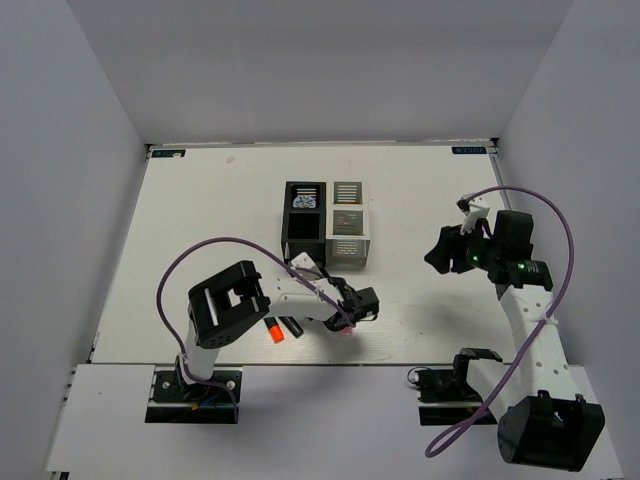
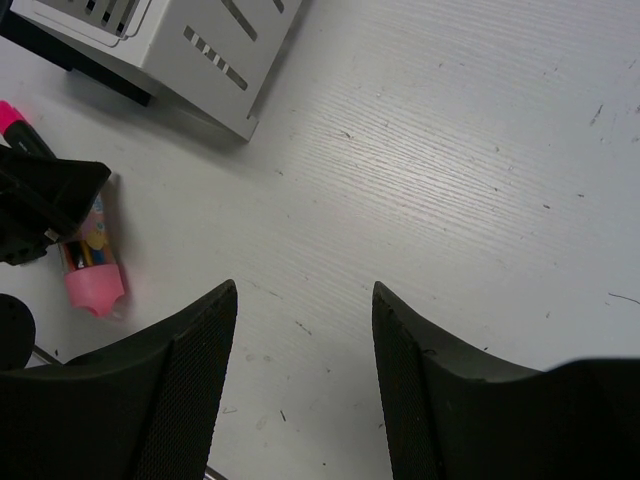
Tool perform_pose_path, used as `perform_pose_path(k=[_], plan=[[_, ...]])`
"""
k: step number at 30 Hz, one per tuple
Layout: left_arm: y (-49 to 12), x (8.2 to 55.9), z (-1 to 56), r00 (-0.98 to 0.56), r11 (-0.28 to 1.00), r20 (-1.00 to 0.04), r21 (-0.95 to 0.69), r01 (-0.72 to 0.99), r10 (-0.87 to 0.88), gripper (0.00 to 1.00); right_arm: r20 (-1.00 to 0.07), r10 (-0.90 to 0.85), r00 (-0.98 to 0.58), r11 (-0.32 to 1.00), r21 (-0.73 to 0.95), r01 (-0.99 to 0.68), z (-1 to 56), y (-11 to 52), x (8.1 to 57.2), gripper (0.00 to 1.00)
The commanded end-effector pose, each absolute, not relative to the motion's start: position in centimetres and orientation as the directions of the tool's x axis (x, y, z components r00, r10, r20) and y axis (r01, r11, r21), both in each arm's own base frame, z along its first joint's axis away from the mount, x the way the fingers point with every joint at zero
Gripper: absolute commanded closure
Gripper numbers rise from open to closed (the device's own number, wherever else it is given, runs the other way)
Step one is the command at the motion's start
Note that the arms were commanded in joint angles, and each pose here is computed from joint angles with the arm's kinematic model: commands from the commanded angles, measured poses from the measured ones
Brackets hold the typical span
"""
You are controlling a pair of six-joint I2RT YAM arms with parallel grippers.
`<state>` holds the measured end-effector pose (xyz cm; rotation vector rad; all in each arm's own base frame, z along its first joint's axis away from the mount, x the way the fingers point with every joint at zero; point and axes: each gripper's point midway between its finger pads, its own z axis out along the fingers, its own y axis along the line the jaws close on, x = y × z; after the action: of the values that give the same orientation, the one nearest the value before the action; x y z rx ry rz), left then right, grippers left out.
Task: Sort the stationery into containers
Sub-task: Move the stationery to the center of the board, then pick up the stationery from the center of the board, then place the stationery in the storage box.
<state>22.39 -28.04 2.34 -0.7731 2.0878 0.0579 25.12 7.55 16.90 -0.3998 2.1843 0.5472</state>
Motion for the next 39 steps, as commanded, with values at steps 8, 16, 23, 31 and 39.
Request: perform_pose_path(k=[8, 16, 23, 31, 39], plan=[[-28.4, 20.9, 2.1, -0.423, 0.777, -0.696, -0.315, -0.545, -0.580, 0.88, -0.797, -0.059, -0.601, 0.840, 0.286, -0.461, 17.9, 7.6, 25.3, 0.41], [-32.5, 20.0, 12.4, -0.527, 0.951, -0.794, -0.214, -0.225, -0.304, 1.00, -0.791, -0.087, -0.605, 0.783, 0.322, -0.533, 17.7, 8.6, 24.4, 0.30], [-30.0, 22.9, 23.4, -0.416, 0.993, -0.902, -0.109, -0.037, -0.114, 1.00, -0.795, -0.153, -0.588, 0.663, 0.359, -0.657, 18.0, 10.4, 21.9, 0.60], [-27.1, 29.2, 31.9, -0.268, 0.997, -0.961, -0.071, 0.015, -0.064, 1.00, -0.782, -0.139, -0.608, 0.652, 0.390, -0.650, 17.8, 10.6, 22.1, 0.70], [-25.5, 35.8, 34.4, -0.106, 0.997, -0.994, -0.031, -0.065, -0.038, 1.00, -0.767, -0.137, -0.627, 0.639, 0.415, -0.647, 17.2, 10.8, 22.1, 0.68]])
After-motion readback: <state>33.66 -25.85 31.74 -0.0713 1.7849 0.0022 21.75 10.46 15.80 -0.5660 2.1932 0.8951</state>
